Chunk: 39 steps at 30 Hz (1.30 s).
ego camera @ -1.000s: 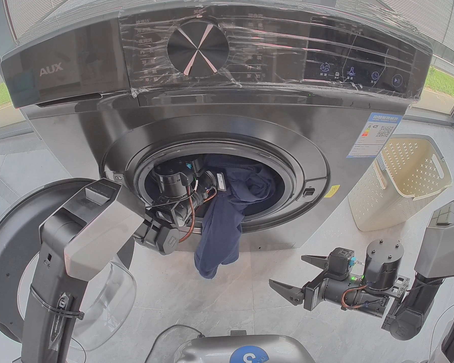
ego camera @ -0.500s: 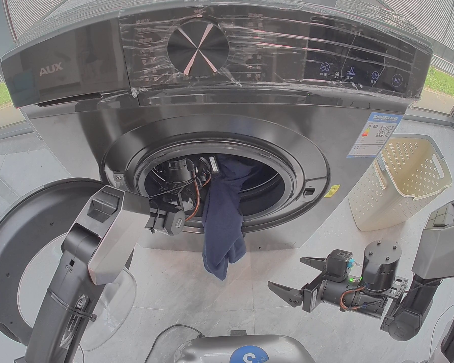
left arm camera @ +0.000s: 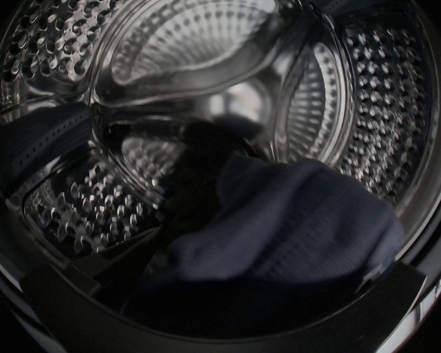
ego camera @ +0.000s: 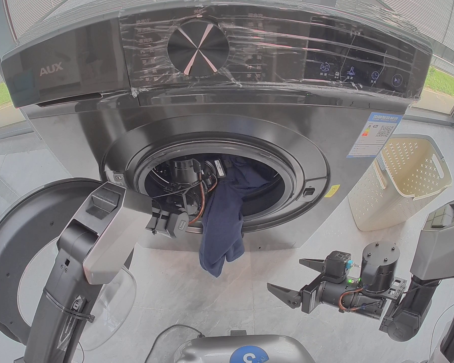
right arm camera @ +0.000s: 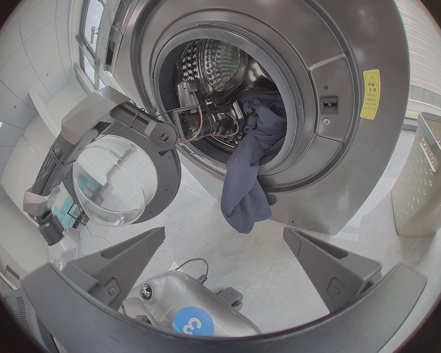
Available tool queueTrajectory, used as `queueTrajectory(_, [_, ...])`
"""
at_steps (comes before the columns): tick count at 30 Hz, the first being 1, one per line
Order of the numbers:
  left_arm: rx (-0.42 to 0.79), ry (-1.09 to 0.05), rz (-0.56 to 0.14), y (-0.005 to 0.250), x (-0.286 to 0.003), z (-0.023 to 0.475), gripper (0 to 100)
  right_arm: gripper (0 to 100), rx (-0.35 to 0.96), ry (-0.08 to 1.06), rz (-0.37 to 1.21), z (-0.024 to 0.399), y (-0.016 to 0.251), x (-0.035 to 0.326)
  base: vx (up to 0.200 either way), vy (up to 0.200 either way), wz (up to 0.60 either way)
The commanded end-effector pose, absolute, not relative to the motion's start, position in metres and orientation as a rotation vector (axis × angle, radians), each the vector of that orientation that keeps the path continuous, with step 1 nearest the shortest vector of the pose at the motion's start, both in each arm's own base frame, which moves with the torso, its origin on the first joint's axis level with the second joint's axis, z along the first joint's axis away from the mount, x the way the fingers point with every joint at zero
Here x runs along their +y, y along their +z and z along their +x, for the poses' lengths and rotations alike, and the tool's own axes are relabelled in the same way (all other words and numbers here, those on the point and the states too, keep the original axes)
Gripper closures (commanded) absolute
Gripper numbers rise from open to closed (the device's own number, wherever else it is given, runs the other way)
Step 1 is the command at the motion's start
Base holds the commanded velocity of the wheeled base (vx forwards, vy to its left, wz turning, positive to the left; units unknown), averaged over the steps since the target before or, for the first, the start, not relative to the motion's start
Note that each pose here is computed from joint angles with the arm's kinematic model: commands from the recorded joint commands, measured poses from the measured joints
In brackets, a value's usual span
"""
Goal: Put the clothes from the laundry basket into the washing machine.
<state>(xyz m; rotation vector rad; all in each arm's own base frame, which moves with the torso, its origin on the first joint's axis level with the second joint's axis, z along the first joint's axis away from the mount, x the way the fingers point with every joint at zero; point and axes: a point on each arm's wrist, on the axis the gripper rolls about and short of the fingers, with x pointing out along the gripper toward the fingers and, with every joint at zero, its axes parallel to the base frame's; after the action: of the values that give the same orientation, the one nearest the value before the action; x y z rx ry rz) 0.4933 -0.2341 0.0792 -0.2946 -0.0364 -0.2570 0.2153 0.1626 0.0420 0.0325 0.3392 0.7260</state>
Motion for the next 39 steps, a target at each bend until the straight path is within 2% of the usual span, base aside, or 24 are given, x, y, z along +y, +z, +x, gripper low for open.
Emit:
queueTrajectory(1, [0.086, -0.294, -0.262, 0.088, -0.234, 0.460, 0, 0, 0.333, 0.729, 0.034, 0.216, 0.041, 0.164, 0.000, 0.000, 0.00])
queueTrajectory(7, [0.214, -0.386, -0.210, 0.058, -0.243, 0.438, 0, 0, 0.337, 0.732, 0.034, 0.215, 0.040, 0.164, 0.000, 0.000, 0.00])
queueTrajectory(11, [0.237, -0.398, -0.179, 0.040, -0.249, 0.439, 0, 0, 0.338, 0.736, 0.034, 0.214, 0.040, 0.166, 0.000, 0.000, 0.00])
queueTrajectory(13, [0.229, -0.400, -0.178, 0.039, -0.250, 0.442, 0, 0, 0.339, 0.737, 0.034, 0.214, 0.040, 0.166, 0.000, 0.000, 0.00])
queueTrajectory(14, [0.213, -0.400, -0.182, 0.036, -0.253, 0.447, 100, 0, 0.341, 0.739, 0.033, 0.214, 0.039, 0.166, 0.000, 0.000, 0.00])
queueTrajectory(20, [0.133, -0.381, -0.214, 0.031, -0.260, 0.470, 100, 0, 0.347, 0.738, 0.031, 0.214, 0.038, 0.166, 0.000, 0.000, 0.00])
queueTrajectory(23, [0.001, -0.329, -0.286, 0.040, -0.262, 0.492, 100, 0, 0.347, 0.738, 0.031, 0.215, 0.038, 0.166, 0.000, 0.000, 0.00])
queueTrajectory(27, [-0.015, -0.271, -0.296, 0.029, -0.250, 0.502, 100, 0, 0.348, 0.736, 0.031, 0.215, 0.037, 0.166, 0.000, 0.000, 0.00])
queueTrajectory(37, [-0.099, -0.271, -0.330, 0.051, -0.246, 0.502, 100, 0, 0.360, 0.749, 0.027, 0.213, 0.034, 0.170, 0.000, 0.000, 0.00])
queueTrajectory(38, [-0.098, -0.270, -0.329, 0.051, -0.246, 0.502, 0, 0, 0.360, 0.749, 0.027, 0.213, 0.034, 0.170, 0.000, 0.000, 0.00])
queueTrajectory(39, [-0.116, -0.278, -0.346, 0.062, -0.248, 0.500, 0, 0, 0.360, 0.749, 0.027, 0.213, 0.034, 0.170, 0.000, 0.000, 0.00])
